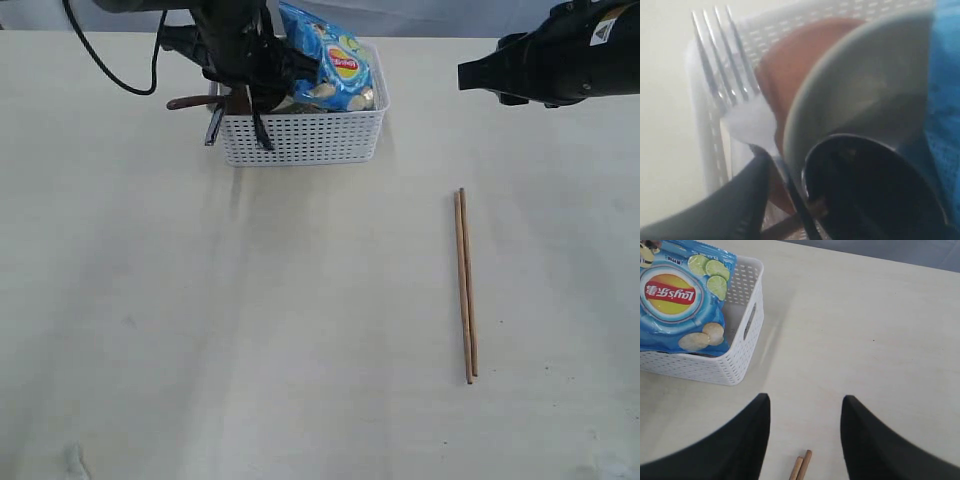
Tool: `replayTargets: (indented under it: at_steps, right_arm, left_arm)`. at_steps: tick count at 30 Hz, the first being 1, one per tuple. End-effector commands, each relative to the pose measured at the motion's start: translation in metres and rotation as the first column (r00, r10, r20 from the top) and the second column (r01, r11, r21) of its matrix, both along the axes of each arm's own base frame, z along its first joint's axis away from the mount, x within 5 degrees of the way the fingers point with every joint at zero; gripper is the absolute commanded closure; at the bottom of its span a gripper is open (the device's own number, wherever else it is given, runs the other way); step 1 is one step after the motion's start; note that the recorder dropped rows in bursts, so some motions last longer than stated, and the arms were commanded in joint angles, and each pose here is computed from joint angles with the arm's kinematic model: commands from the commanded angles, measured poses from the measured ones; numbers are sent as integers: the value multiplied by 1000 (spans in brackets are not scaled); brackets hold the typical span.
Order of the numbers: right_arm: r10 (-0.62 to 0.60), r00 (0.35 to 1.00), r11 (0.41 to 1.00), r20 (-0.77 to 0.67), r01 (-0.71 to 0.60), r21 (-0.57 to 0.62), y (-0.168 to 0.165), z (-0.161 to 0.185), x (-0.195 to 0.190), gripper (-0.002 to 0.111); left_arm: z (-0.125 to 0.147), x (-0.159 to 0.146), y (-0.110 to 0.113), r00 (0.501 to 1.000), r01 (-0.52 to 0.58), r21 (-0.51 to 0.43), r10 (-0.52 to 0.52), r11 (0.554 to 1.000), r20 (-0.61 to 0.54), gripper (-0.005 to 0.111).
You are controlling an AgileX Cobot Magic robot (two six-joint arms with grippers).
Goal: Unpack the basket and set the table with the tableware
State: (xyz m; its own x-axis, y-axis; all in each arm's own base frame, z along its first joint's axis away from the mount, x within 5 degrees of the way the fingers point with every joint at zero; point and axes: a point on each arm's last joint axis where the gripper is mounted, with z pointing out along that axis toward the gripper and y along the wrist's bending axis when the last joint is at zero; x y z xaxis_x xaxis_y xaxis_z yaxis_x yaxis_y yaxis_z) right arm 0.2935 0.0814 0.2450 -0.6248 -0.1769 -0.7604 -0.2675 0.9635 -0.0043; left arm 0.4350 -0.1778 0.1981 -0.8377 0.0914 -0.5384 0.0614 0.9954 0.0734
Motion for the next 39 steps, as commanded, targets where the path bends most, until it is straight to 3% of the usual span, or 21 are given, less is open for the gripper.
replayTargets:
  at_steps: [1,10,29,34,39]
  right_arm:
    - [8,1000,1000,8,-8,-15,-1,2,0,64]
    - [5,1000,1000,9,-4,-10,-1,3,0,64]
    - [3,1000,1000,16,-3,-6,-1,3,0,64]
    - [3,1000,1000,20,-3,-5,-1,3,1,64]
    - [4,1000,1000,23,-3,-4,-1,4,1,64]
  left_arm:
    - [0,-1,1,1000,2,-1,-2,1000,-5,73]
    - [-1,-2,0,1000,-12,-16,11,1000,-20,91]
    - [-3,-6,2,997,-36,-2,36,999,-66,92]
    - [-3,-6,2,997,-36,-2,36,999,-66,107]
    - [-3,-6,2,997,-34,0,34,999,-63,107]
